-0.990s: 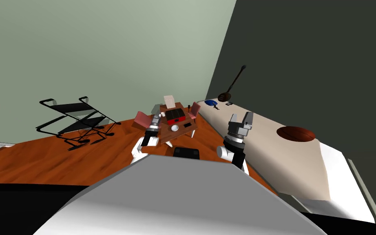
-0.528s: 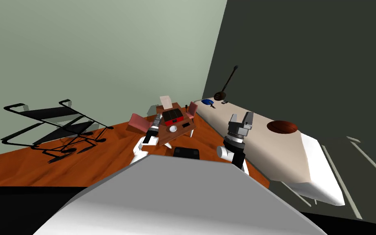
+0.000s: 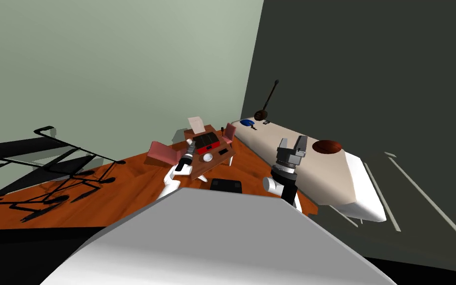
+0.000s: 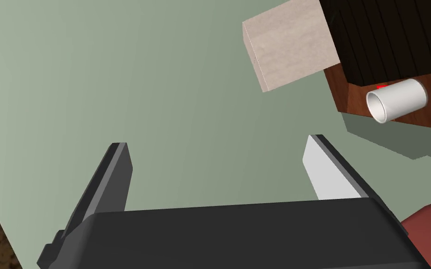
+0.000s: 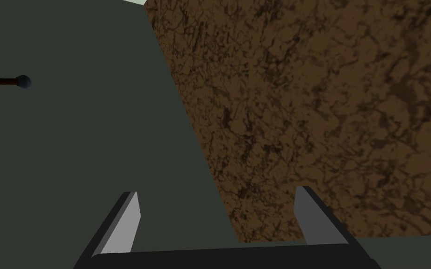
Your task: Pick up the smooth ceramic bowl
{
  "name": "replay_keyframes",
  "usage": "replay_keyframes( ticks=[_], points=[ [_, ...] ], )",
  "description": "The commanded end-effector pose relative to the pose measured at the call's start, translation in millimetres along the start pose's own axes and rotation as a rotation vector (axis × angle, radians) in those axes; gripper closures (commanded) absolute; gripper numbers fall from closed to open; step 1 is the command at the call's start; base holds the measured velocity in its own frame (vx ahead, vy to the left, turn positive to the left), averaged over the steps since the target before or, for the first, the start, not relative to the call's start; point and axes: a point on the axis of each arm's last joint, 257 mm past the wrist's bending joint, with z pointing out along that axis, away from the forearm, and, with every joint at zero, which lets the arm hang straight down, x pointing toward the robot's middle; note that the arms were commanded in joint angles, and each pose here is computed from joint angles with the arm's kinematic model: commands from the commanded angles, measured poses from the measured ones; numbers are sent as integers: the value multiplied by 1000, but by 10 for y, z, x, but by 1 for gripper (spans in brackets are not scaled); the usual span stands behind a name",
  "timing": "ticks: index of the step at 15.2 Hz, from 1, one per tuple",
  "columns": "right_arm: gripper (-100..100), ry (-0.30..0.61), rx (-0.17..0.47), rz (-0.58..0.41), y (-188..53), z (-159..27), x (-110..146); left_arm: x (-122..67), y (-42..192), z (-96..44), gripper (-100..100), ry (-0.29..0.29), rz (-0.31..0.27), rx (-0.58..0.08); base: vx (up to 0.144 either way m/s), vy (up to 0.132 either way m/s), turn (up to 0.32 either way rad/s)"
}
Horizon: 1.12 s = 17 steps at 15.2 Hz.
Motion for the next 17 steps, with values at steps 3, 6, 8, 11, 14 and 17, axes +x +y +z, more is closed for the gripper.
replay_keyframes(
  ticks=[3, 6, 8, 11, 14, 17],
  points=[
    [0, 0, 0, 0, 0, 0, 0, -6, 530, 20, -100, 4, -8, -136, -2, 32, -196],
    [0, 0, 0, 0, 0, 0, 0, -13, 794, 19, -100, 5, -15, -207, -6, 32, -150],
    [0, 0, 0, 0, 0, 0, 0, -18, 1052, 3, -100, 7, -24, -278, -8, 25, -171],
    [0, 0, 0, 0, 0, 0, 0, -18, 1303, -29, -100, 8, -34, -348, -6, 30, -139],
    [0, 0, 0, 0, 0, 0, 0, -16, 1677, -83, -100, 9, -56, -461, -5, 30, -171],
    [0, 0, 0, 0, 0, 0, 0, 5, 1937, -172, -100, 12, -70, -542, -8, 28, -145]
  ],
)
